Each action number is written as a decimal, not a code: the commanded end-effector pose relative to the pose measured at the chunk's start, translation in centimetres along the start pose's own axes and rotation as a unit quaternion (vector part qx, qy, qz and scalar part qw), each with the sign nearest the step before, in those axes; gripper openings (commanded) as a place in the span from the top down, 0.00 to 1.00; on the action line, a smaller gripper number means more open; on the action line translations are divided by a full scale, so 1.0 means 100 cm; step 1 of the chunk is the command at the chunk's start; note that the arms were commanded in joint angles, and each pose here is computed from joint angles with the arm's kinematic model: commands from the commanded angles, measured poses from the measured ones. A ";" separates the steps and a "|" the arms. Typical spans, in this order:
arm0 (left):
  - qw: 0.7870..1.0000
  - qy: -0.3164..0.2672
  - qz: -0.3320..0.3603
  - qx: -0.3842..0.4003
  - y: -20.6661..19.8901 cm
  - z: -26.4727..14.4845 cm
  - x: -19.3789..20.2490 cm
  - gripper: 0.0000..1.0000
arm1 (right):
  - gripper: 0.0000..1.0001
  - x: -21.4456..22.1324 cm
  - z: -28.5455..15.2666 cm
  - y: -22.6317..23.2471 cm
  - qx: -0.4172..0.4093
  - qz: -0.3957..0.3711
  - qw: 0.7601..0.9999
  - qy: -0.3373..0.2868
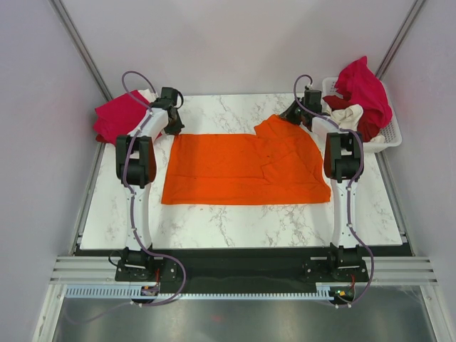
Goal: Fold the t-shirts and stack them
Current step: Fold the tshirt
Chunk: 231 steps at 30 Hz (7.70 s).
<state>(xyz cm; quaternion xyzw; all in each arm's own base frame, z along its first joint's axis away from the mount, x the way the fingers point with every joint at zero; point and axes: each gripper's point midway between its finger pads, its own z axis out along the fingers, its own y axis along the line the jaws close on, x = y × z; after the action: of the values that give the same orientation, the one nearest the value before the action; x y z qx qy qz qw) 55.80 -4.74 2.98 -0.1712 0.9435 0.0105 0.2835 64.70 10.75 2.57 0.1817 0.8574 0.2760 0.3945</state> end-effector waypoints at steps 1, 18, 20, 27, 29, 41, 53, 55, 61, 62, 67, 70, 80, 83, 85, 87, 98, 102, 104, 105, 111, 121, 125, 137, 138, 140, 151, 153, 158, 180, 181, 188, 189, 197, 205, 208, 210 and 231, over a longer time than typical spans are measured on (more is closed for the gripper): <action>1.000 -0.013 0.013 0.010 -0.004 -0.003 -0.011 0.98 | 1.00 -0.003 -0.009 0.000 0.004 0.001 1.000 0.002; 0.998 -0.037 0.018 0.048 -0.005 -0.073 -0.024 0.98 | 1.00 -0.045 -0.077 0.081 -0.083 -0.010 0.996 -0.034; 0.998 -0.038 0.019 0.049 -0.004 -0.079 -0.025 0.98 | 1.00 -0.053 -0.092 0.092 -0.090 -0.018 0.995 -0.045; 0.998 -0.026 0.016 0.062 -0.001 -0.098 -0.011 0.98 | 1.00 -0.044 -0.131 0.097 -0.075 -0.029 0.996 -0.029; 0.998 -0.025 0.018 0.061 0.002 -0.106 -0.007 0.98 | 1.00 -0.043 -0.147 0.102 -0.076 -0.037 0.996 -0.032; 0.998 -0.022 0.040 0.032 0.033 -0.134 0.021 0.98 | 1.00 0.010 -0.223 0.080 -0.047 -0.054 0.997 -0.011; 0.998 -0.011 0.056 0.022 0.046 -0.139 0.040 0.98 | 1.00 0.046 -0.307 0.067 -0.022 -0.073 0.997 -0.025; 0.998 -0.008 0.064 0.017 0.049 -0.139 0.043 0.98 | 1.00 0.052 -0.320 0.067 -0.019 -0.077 0.997 -0.026; 0.997 0.010 0.081 -0.009 0.062 -0.136 0.056 0.98 | 1.00 0.074 -0.346 0.049 0.015 -0.080 0.996 -0.029; 0.996 0.013 0.083 -0.012 0.064 -0.135 0.058 0.98 | 1.00 0.082 -0.348 0.041 0.025 -0.077 0.996 -0.024; 0.995 0.023 0.091 -0.018 0.069 -0.136 0.064 0.98 | 1.00 0.097 -0.364 0.031 0.038 -0.072 0.996 -0.029; 0.995 0.026 0.092 -0.017 0.070 -0.140 0.068 0.98 | 1.00 0.102 -0.369 0.024 0.054 -0.074 0.995 -0.027; 0.994 0.049 0.096 -0.024 0.080 -0.139 0.092 0.98 | 1.00 0.119 -0.375 -0.008 0.114 -0.069 0.991 -0.020; 0.993 0.067 0.093 -0.016 0.080 -0.138 0.104 0.98 | 1.00 0.128 -0.375 -0.018 0.128 -0.063 0.990 -0.015; 0.992 0.089 0.089 -0.023 0.085 -0.137 0.120 0.96 | 1.00 0.130 -0.377 -0.022 0.141 -0.052 0.989 -0.014; 0.991 0.100 0.086 -0.035 0.094 -0.139 0.133 0.74 | 0.82 0.131 -0.379 -0.034 0.175 -0.027 0.984 -0.019; 0.996 0.055 0.057 -0.049 0.096 -0.170 0.109 0.33 | 0.04 0.142 -0.372 -0.036 0.172 0.020 0.985 -0.014; 0.995 0.063 0.060 -0.040 0.083 -0.164 0.111 0.34 | 0.05 0.149 -0.357 -0.028 0.137 0.031 0.990 -0.002; 0.994 0.075 0.075 -0.039 0.073 -0.155 0.117 0.34 | 0.06 0.159 -0.347 -0.033 0.141 0.036 0.989 0.017; 0.992 0.082 0.091 -0.034 0.062 -0.153 0.125 0.34 | 0.06 0.161 -0.341 -0.030 0.136 0.032 0.990 0.020; 0.990 0.103 0.079 -0.058 0.034 -0.122 0.154 0.35 | 0.07 0.183 -0.301 -0.047 0.155 0.029 0.985 0.076; 0.979 0.189 0.057 -0.059 0.038 -0.107 0.216 0.40 | 0.06 0.145 -0.204 -0.052 0.177 0.036 0.978 0.106; 0.973 0.223 0.045 -0.027 0.034 -0.135 0.256 0.42 | 0.06 0.124 -0.134 -0.029 0.152 0.032 0.979 0.130; 0.926 0.338 0.073 0.154 -0.064 -0.244 0.417 0.38 | 0.02 0.098 0.041 0.131 -0.142 -0.031 0.980 0.137; 0.921 0.346 0.092 0.155 -0.070 -0.247 0.429 0.38 | 0.02 0.102 0.048 0.132 -0.154 -0.028 0.980 0.125; 0.919 0.341 0.103 0.167 -0.088 -0.250 0.429 0.38 | 0.02 0.100 0.050 0.134 -0.155 -0.033 0.981 0.110; 0.884 0.376 0.113 0.253 -0.153 -0.313 0.440 0.37 | 0.02 0.076 0.040 0.168 -0.216 -0.061 0.972 0.072; 0.878 0.372 0.100 0.285 -0.159 -0.339 0.428 0.37 | 0.02 0.071 0.035 0.173 -0.219 -0.070 0.971 0.067; 0.875 0.306 0.091 0.365 -0.156 -0.390 0.385 0.34 | 0.02 0.026 0.000 0.170 -0.180 -0.075 0.981 0.025; 0.964 0.160 0.097 0.191 0.003 -0.306 0.364 0.39 | 0.02 0.182 -0.327 0.061 0.041 -0.066 0.995 0.069; 0.964 0.163 0.099 0.187 0.009 -0.303 0.368 0.39 | 0.02 0.191 -0.338 0.056 0.053 -0.071 0.994 0.064; 0.965 0.195 0.123 0.127 0.057 -0.271 0.405 0.39 | 0.02 0.261 -0.394 0.009 0.094 -0.063 0.986 0.121; 0.965 0.201 0.127 0.114 0.065 -0.266 0.411 0.39 | 0.02 0.264 -0.396 0.014 0.083 -0.047 0.988 0.121; 0.962 0.214 0.142 0.090 0.079 -0.258 0.422 0.39 | 0.02 0.310 -0.387 0.015 0.081 -0.033 0.980 0.180; 0.961 0.223 0.150 0.073 0.083 -0.255 0.426 0.39 | 0.06 0.347 -0.385 0.021 0.063 -0.035 0.977 0.202; 0.960 0.218 0.150 0.086 0.078 -0.258 0.425 0.39 | 0.07 0.364 -0.385 0.026 0.059 -0.048 0.974 0.214; 0.952 0.166 0.038 0.254 -0.016 -0.275 0.399 0.35 | 0.07 0.373 -0.383 0.025 0.063 -0.051 0.971 0.223; 0.947 0.187 0.011 0.262 -0.015 -0.270 0.427 0.37 | 0.13 0.382 -0.373 0.025 0.047 -0.056 0.974 0.217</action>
<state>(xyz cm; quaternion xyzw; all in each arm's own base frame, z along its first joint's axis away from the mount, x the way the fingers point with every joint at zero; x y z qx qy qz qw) 8.59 -22.30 2.53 -0.0540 0.9538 -0.2619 0.1367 12.45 21.23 3.30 0.0818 0.9399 0.2594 0.2066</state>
